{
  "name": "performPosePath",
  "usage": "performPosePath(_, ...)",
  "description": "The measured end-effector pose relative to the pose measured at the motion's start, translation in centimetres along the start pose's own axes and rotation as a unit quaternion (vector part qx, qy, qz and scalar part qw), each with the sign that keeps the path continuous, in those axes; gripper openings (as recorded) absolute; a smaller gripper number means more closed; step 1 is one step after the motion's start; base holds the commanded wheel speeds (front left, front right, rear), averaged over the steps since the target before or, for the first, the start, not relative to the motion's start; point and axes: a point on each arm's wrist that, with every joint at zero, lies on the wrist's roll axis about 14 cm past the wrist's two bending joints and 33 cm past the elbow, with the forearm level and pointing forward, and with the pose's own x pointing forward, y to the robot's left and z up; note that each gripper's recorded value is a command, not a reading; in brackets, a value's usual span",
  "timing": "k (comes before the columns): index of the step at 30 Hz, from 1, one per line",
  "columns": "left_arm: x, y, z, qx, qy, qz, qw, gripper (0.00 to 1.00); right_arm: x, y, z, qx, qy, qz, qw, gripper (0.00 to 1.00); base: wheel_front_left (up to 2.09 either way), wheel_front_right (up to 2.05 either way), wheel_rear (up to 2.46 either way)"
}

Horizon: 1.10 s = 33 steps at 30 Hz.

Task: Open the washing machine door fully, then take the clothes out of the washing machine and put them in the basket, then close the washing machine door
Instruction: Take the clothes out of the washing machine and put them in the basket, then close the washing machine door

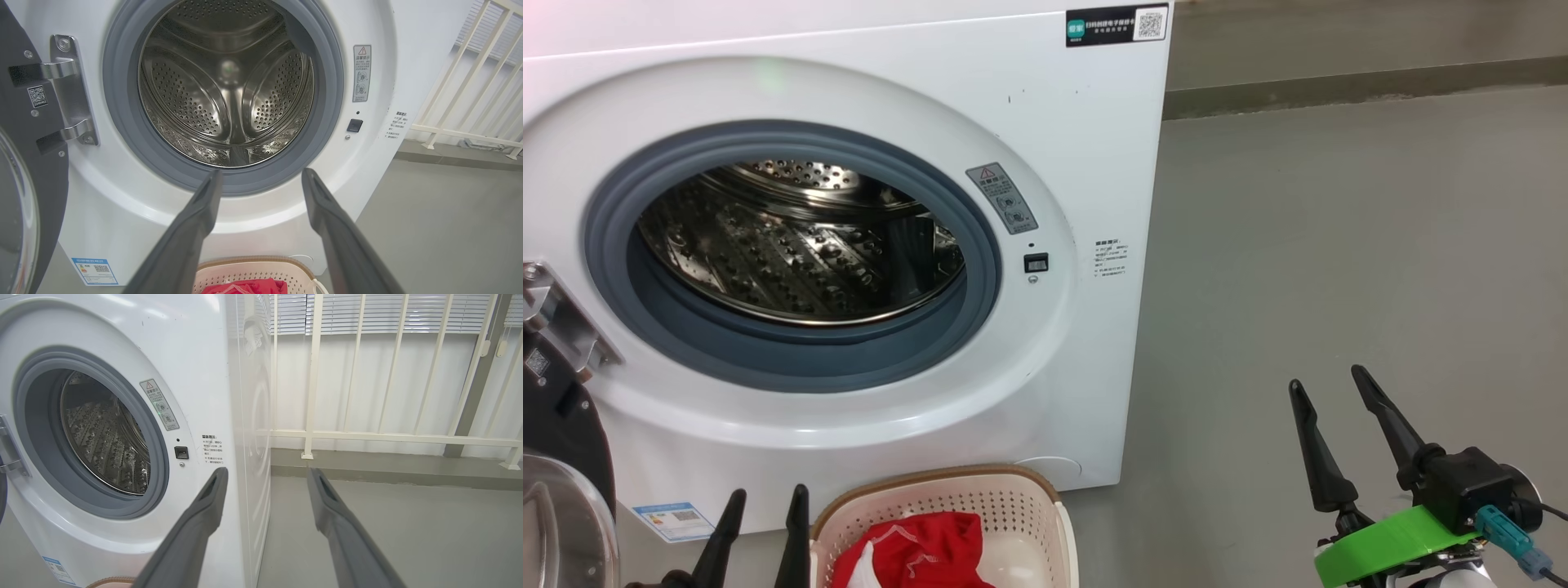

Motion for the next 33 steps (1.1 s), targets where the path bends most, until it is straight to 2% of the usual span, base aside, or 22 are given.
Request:
performPosePath(24, -0.12, 0.68, -0.35, 0.022, 0.007, 0.009, 1.0, 1.0, 0.23, -0.06, -0.59, 0.0, 0.008, 0.0, 1.0, 1.0, -0.01, 0.01, 0.0)
performPosePath(33, -0.15, 0.77, -0.23, 0.032, 0.004, 0.013, 0.999, 1.0, 0.25, -0.06, -0.62, 0.001, 0.009, -0.001, 1.0, 1.0, -0.81, 0.92, -0.11)
